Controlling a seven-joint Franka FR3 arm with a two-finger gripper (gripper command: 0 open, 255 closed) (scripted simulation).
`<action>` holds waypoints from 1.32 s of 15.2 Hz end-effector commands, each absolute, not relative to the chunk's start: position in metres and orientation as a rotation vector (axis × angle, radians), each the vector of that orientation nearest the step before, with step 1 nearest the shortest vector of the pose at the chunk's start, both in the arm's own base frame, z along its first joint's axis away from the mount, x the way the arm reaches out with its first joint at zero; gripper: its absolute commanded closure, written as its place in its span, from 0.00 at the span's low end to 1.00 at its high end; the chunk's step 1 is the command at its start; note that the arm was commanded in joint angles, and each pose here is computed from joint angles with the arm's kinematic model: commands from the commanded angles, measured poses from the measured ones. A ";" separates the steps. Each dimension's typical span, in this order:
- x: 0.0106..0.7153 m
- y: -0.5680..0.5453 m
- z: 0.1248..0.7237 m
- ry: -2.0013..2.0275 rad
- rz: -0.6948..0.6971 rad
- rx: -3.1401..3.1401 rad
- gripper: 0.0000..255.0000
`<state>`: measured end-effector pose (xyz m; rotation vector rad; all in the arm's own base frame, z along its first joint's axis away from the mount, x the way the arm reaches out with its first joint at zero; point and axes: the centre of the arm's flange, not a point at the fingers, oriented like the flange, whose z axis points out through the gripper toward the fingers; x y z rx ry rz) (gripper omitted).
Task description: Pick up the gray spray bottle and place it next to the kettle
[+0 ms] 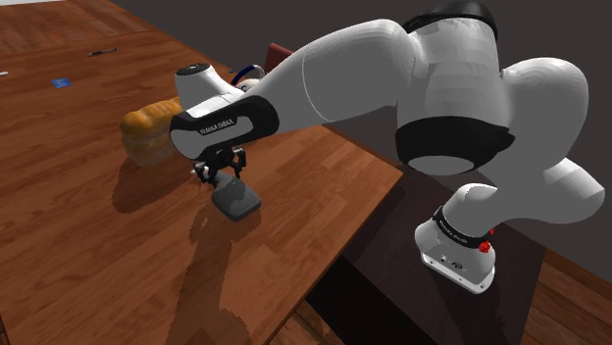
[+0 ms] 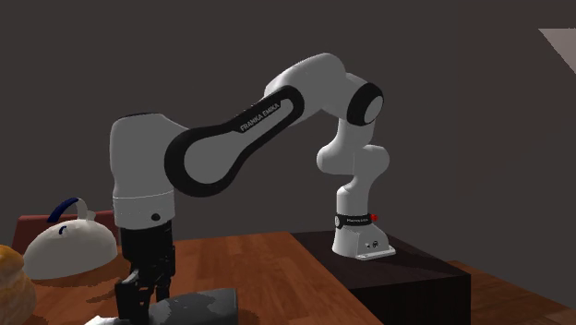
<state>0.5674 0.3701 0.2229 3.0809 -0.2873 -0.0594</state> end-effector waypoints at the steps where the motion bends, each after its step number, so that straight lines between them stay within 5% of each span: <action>1: 0.567 0.370 0.232 -0.287 -0.059 3.081 1.00; 20: 0.567 0.370 0.333 -0.287 -0.059 3.081 1.00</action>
